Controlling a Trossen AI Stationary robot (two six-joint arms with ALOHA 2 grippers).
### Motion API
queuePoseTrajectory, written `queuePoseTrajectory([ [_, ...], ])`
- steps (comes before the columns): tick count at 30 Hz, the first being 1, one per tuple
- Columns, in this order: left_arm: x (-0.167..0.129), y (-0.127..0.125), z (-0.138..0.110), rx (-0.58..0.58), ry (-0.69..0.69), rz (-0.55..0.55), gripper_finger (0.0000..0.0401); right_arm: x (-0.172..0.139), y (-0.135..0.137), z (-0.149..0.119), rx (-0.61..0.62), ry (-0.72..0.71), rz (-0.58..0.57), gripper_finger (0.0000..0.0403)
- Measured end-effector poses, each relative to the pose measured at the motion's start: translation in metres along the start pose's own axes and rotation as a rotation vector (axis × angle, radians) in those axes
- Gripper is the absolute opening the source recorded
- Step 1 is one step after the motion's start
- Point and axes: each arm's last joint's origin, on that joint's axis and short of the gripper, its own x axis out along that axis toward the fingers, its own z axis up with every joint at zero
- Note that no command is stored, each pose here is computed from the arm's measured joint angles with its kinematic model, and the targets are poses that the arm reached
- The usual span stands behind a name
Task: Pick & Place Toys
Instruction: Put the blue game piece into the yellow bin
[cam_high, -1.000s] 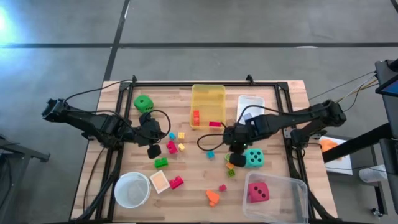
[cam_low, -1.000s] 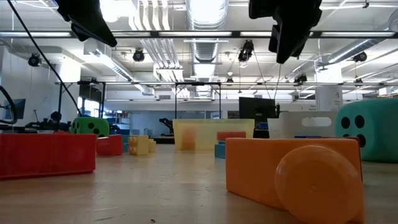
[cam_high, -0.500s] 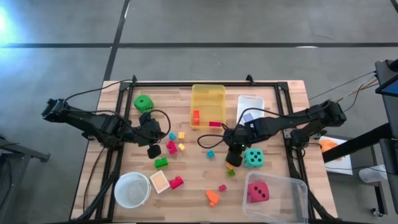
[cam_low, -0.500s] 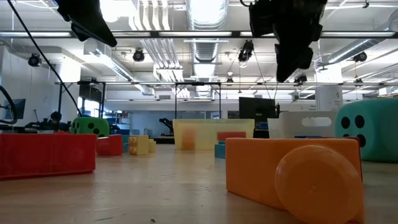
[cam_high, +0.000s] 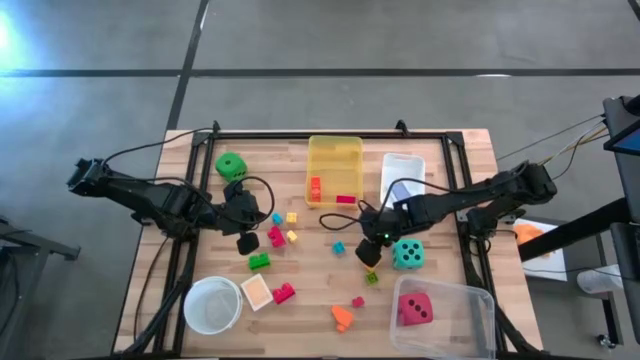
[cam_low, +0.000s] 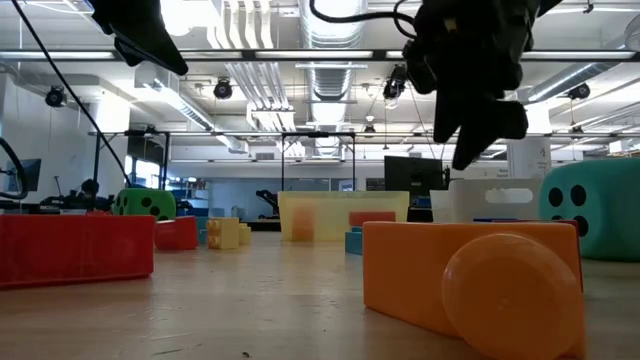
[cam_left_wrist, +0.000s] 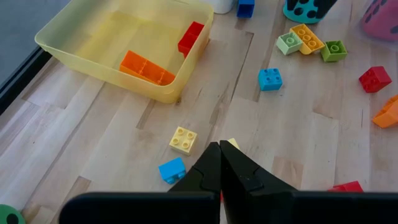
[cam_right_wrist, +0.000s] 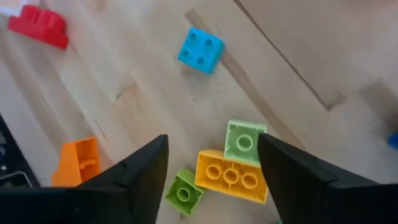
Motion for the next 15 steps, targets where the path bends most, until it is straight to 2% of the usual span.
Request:
queuePoseTrajectory([
  [15,0.0000,0.0000,0.0000,0.000,0.000,0.000,0.0000,0.0060,-0.0012,-0.0041,0.057,0.008,-0.028,0.0254],
])
